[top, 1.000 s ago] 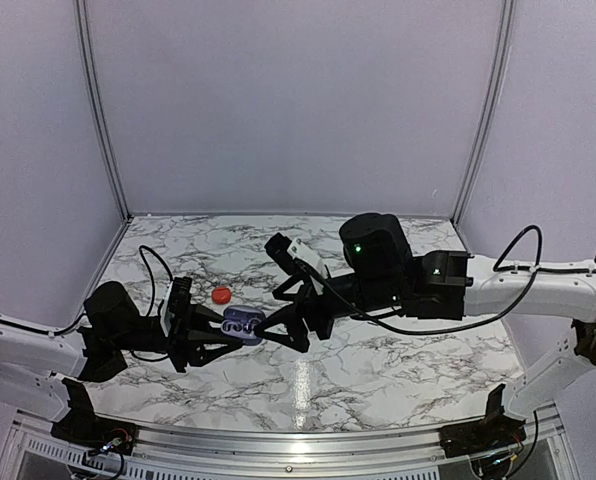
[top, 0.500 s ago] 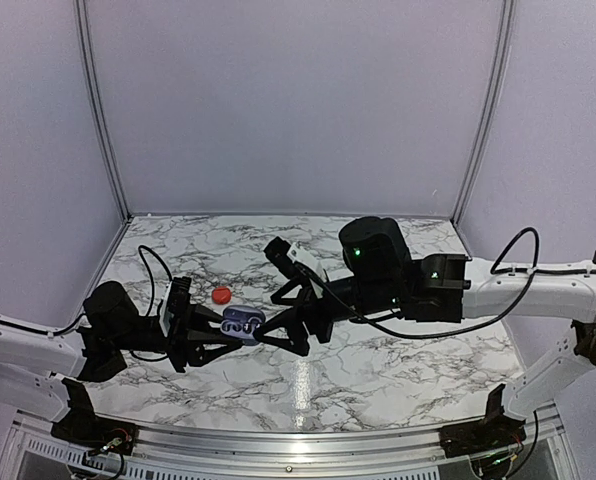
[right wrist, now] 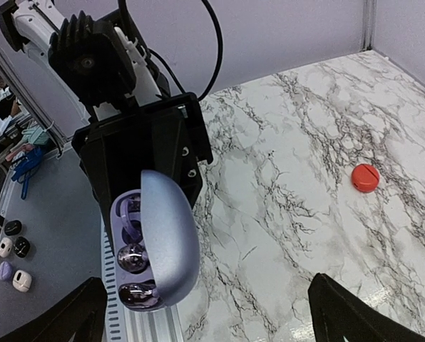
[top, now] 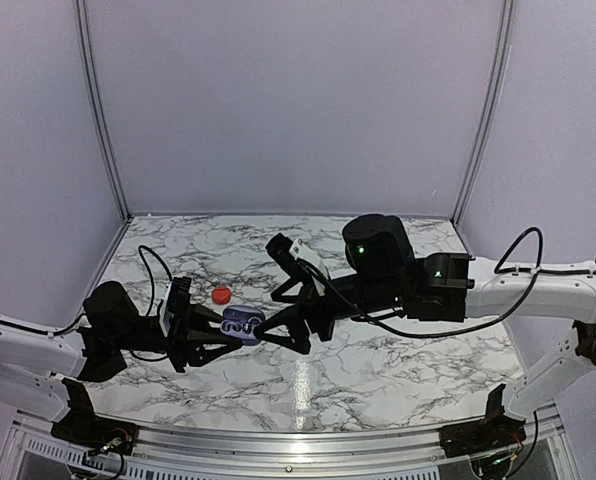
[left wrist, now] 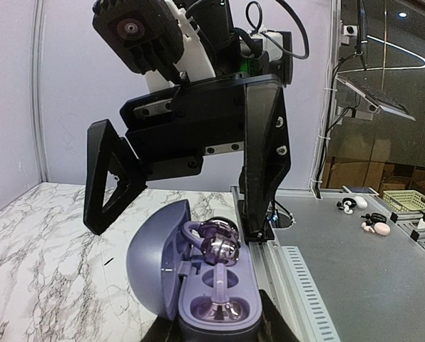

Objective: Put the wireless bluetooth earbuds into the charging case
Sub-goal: Adjust the right earbud in the right side groove of the charging case.

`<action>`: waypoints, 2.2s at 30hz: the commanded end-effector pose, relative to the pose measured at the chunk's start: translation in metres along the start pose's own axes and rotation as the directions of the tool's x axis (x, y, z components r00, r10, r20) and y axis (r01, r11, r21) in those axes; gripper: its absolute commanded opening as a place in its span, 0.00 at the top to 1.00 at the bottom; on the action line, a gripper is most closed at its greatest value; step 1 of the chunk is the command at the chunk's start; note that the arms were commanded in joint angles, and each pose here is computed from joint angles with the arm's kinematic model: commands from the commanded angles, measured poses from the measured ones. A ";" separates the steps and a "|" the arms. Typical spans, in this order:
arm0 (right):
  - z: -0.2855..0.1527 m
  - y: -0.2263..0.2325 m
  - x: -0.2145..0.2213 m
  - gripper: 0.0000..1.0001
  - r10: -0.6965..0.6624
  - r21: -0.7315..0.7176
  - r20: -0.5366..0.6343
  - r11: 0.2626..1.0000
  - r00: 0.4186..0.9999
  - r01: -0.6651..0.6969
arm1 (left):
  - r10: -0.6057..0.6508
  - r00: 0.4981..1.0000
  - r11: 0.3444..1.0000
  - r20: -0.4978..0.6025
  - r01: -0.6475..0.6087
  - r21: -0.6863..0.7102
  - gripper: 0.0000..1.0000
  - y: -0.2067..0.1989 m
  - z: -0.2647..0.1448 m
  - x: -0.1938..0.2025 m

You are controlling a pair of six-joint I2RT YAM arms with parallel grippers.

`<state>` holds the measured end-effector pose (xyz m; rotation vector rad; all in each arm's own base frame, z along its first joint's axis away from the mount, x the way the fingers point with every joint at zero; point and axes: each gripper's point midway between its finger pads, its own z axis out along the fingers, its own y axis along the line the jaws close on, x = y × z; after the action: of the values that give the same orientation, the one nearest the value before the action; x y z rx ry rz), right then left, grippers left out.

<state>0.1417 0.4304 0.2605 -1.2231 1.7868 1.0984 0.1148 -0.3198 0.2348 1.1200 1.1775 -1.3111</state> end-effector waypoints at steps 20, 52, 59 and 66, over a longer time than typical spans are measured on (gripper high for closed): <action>0.008 -0.020 0.011 0.02 0.056 0.041 -0.024 0.998 0.998 -0.055 | 0.048 0.998 0.999 0.050 -0.049 0.021 1.00 -0.004 0.000 -0.018; -0.039 0.022 -0.024 0.31 -0.452 -0.010 -0.088 0.892 0.888 0.453 | -0.010 1.000 0.999 -0.006 0.011 0.043 1.00 -0.003 0.006 -0.001; -0.021 0.035 -0.014 0.38 -0.475 -0.028 -0.132 0.879 0.870 0.475 | -0.049 0.999 0.998 -0.018 0.050 0.037 1.00 0.002 0.010 0.002; -0.020 0.041 -0.014 0.56 -0.460 -0.039 -0.143 0.887 0.876 0.460 | -0.056 0.998 0.998 -0.021 0.057 0.025 1.00 0.005 0.011 0.003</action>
<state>0.1048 0.4237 0.2873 -1.6594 1.4652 0.7746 0.1152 -0.3272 0.2186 1.1408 1.2544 -1.3638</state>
